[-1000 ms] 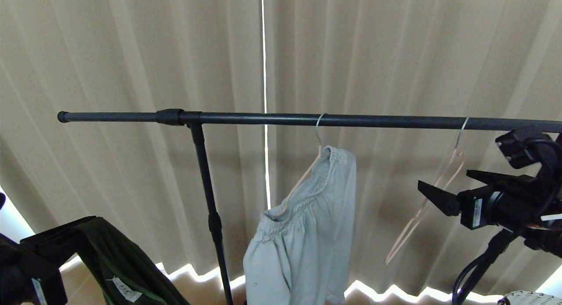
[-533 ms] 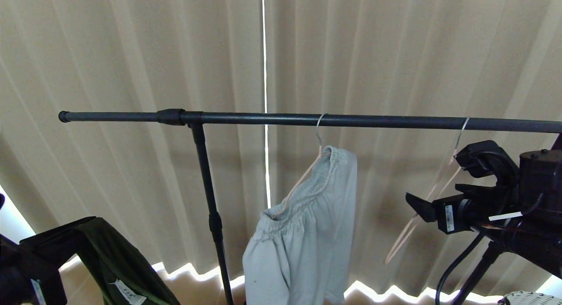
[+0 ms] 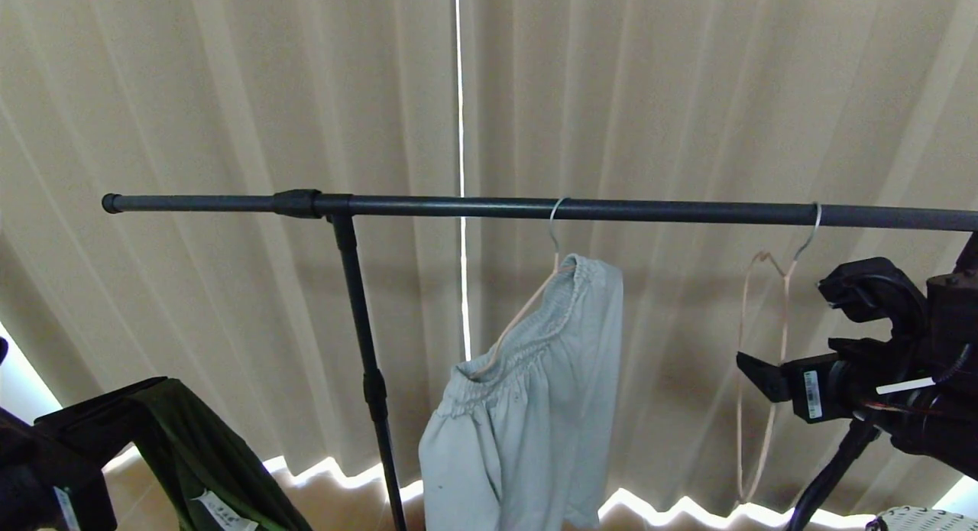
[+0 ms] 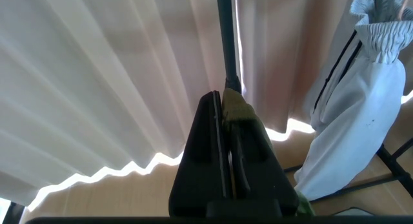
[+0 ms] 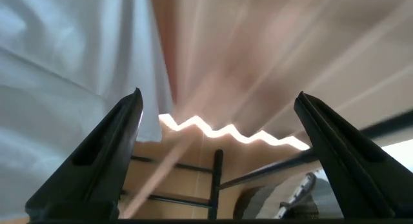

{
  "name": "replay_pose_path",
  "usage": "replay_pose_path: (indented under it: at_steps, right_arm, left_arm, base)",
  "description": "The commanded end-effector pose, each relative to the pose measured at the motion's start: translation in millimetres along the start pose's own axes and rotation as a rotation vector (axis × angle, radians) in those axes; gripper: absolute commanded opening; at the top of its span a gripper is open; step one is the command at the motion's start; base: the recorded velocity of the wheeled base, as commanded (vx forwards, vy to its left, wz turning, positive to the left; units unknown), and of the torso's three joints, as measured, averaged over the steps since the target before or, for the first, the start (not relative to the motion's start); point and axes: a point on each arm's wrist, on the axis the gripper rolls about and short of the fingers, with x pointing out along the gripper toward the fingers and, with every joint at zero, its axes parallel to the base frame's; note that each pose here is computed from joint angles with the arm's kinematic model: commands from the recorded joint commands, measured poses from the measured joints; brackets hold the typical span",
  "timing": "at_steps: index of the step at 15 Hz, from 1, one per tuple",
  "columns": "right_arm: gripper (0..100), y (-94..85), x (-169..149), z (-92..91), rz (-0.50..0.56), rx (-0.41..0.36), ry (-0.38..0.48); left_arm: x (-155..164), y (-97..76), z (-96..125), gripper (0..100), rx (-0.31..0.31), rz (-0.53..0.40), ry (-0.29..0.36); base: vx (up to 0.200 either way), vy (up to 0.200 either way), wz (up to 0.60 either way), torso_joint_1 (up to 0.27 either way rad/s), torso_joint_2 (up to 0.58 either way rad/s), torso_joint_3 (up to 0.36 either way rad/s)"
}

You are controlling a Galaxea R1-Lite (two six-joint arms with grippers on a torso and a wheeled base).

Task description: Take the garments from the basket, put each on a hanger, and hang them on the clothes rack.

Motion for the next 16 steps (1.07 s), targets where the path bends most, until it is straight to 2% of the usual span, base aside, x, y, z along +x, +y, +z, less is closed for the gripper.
replay_pose_path:
  at_steps: [1,3,9,16]
  right_arm:
    - [100,-8.0,-4,-0.9,-0.026,0.019,-0.008]
    - [100,-13.4,-2,-5.3,-0.052,0.027,0.012]
    - [100,-9.1,11,-15.0,-0.048,0.088,0.091]
    - [100,-6.0,12,-8.6,-0.035,0.088,0.074]
  left_arm:
    - [0,0.0,0,0,0.0,0.0,0.001]
    - [0,-0.1,0,0,0.0,0.0,0.001]
    - [0,-0.1,0,0,0.0,0.0,0.001]
    - [0,-0.1,0,0,0.0,0.0,0.001]
  base:
    - [0.0,0.0,0.0,0.0,0.0,0.0]
    - [0.0,0.0,0.0,0.0,0.0,0.0]
    - [0.0,0.0,0.0,0.0,0.0,0.0]
    - [0.0,0.0,0.0,0.0,0.0,0.0]
